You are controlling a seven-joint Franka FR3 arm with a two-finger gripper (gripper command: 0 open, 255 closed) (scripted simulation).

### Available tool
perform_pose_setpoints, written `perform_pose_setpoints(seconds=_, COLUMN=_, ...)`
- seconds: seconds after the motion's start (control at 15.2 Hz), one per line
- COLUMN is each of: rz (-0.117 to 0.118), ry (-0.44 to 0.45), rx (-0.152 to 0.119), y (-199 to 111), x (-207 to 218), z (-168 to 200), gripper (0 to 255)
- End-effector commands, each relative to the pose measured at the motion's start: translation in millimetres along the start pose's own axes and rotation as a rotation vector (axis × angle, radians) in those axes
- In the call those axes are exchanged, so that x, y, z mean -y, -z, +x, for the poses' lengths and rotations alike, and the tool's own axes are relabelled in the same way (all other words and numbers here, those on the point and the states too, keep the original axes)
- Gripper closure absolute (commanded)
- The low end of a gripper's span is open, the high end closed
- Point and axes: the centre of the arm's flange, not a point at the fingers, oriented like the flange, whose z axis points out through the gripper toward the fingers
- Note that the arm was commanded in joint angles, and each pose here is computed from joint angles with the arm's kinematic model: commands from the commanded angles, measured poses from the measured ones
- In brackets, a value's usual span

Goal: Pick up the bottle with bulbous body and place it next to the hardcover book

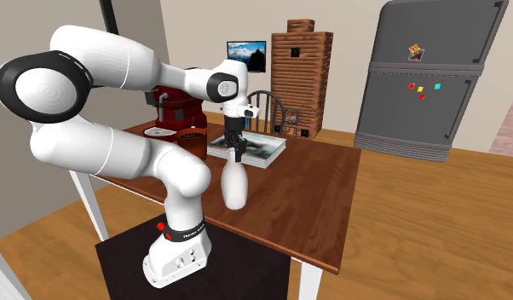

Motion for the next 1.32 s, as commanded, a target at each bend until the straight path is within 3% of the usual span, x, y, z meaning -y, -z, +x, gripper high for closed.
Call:
perform_pose_setpoints(seconds=0.0, rz=0.0, ry=0.0, rx=0.0, y=-0.1, x=0.0, z=0.0, gripper=255)
perform_pose_setpoints(seconds=0.26, rz=0.0, ry=0.0, rx=0.0, y=-0.1, x=0.0, z=0.0, gripper=255)
perform_pose_setpoints(seconds=1.25, rz=0.0, ry=0.0, rx=0.0, y=78.9, x=0.1, z=-3.9, gripper=255)
